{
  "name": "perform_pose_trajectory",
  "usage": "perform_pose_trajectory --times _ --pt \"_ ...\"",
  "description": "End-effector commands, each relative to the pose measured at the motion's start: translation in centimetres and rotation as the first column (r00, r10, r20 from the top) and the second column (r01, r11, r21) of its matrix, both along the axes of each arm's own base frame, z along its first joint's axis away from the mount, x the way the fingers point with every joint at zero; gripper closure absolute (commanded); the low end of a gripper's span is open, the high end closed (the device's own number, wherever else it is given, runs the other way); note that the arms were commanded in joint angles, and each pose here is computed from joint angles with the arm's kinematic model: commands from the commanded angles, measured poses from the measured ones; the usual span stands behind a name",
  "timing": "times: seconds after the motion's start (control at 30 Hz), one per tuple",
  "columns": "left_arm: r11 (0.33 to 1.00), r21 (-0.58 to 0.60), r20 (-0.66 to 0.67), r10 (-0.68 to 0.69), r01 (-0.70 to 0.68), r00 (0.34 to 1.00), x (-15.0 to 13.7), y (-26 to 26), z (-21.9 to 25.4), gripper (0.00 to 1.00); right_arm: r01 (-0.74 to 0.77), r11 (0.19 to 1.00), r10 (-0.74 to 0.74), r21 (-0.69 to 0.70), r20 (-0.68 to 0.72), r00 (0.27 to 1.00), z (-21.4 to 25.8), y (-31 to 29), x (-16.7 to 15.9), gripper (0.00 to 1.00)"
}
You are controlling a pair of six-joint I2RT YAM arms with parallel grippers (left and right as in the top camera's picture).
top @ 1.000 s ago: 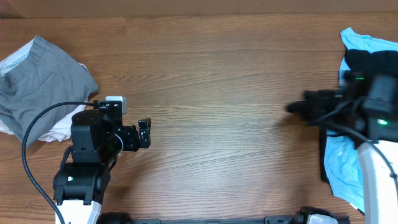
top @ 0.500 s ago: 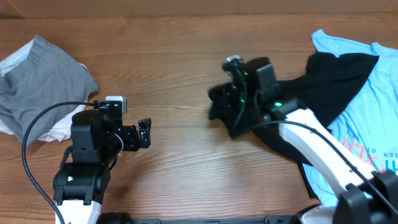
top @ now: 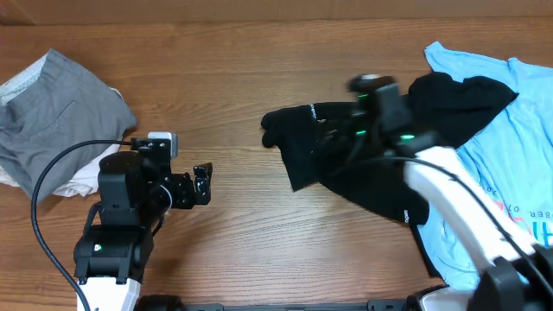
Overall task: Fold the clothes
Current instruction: 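Drag the black t-shirt left toward the left gripper with the right gripper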
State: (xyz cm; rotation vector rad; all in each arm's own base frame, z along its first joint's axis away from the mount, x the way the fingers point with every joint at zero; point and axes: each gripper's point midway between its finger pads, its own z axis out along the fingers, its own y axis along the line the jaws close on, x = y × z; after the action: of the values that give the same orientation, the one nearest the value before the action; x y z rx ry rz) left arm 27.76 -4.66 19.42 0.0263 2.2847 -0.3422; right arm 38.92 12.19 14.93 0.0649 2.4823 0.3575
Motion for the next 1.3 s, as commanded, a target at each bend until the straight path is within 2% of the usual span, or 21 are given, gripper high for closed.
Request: perform_pose_trajectory --times 0.0,0.13,0.2,0.27,0.3,0.33,0.47,0.57,0.83,0.93,0.97,1.07,1.13,1.2,1.27 --pt "0.991 -0.121 0.047 -0.043 0.048 0.998 0.6 -2.0 2.2 0.0 0.31 0.951 -0.309 -0.023 0.035 0.951 3.2 -8.8 -0.3 0.22" --pt "0.973 -0.222 -0.018 -0.076 0.07 0.997 1.4 -3.8 1.1 0.0 0.465 0.882 -0.47 -0.079 -0.088 0.878 1.2 -15.5 -3.0 0.18" --pt "0.965 -0.249 -0.09 -0.107 0.082 0.99 1.8 -5.5 -0.7 0.0 0.524 0.843 -0.537 -0.118 -0.134 0.833 0.5 -18.8 -4.7 0.07" --pt "0.954 -0.27 -0.16 -0.179 0.131 0.971 2.4 -8.6 -3.1 0.0 0.596 0.793 -0.609 -0.125 -0.178 0.773 -0.1 -21.8 -6.4 0.05" --pt "0.951 -0.276 -0.175 -0.195 0.142 0.965 2.6 -9.4 -3.8 0.0 0.605 0.787 -0.616 -0.118 -0.187 0.765 -0.1 -22.1 -6.6 0.05" --pt "0.942 -0.29 -0.197 -0.23 0.167 0.953 3.1 -11.4 -5.1 0.0 0.629 0.774 -0.627 -0.068 -0.219 0.748 -0.3 -22.9 -7.2 0.05" --pt "0.923 -0.32 -0.202 -0.285 0.212 0.937 5.1 -15.6 -8.3 0.01 0.65 0.76 -0.634 -0.018 -0.241 0.735 -0.3 -23.6 -7.5 0.05" --pt "0.929 -0.301 -0.151 -0.269 0.215 0.951 7.9 -17.4 -10.9 0.0 0.65 0.76 -0.634 -0.019 -0.245 0.734 -0.4 -23.5 -7.6 0.04" --pt "0.975 -0.187 -0.076 -0.137 0.121 0.988 12.9 -16.6 -14.0 0.0 0.649 0.76 -0.632 -0.022 -0.253 0.732 -0.7 -23.5 -7.5 0.04" --pt "0.977 -0.172 -0.049 -0.135 0.124 0.99 13.9 -16.7 -13.8 0.01 0.649 0.76 -0.632 -0.021 -0.251 0.733 -0.7 -23.5 -7.5 0.04" --pt "0.976 -0.176 -0.038 -0.135 0.126 0.99 14.1 -16.8 -13.6 0.04 0.649 0.76 -0.632 -0.021 -0.251 0.733 -0.7 -23.5 -7.5 0.04" --pt "0.972 -0.188 -0.009 -0.143 0.139 0.99 14.4 -17.2 -12.9 0.31 0.649 0.761 -0.632 -0.021 -0.25 0.733 -0.7 -23.5 -7.5 0.04" --pt "0.972 -0.186 -0.015 -0.147 0.142 0.989 14.2 -17.3 -13.1 0.57 0.649 0.76 -0.633 -0.021 -0.251 0.733 -0.7 -23.5 -7.5 0.04" --pt "0.971 -0.188 -0.025 -0.158 0.151 0.987 13.9 -17.6 -13.3 0.93 0.649 0.761 -0.632 -0.021 -0.251 0.733 -0.7 -23.5 -7.5 0.04" --pt "0.966 -0.185 -0.035 -0.191 0.182 0.981 13.4 -17.9 -13.5 0.96 0.649 0.76 -0.633 -0.021 -0.251 0.733 -0.7 -23.5 -7.5 0.04"
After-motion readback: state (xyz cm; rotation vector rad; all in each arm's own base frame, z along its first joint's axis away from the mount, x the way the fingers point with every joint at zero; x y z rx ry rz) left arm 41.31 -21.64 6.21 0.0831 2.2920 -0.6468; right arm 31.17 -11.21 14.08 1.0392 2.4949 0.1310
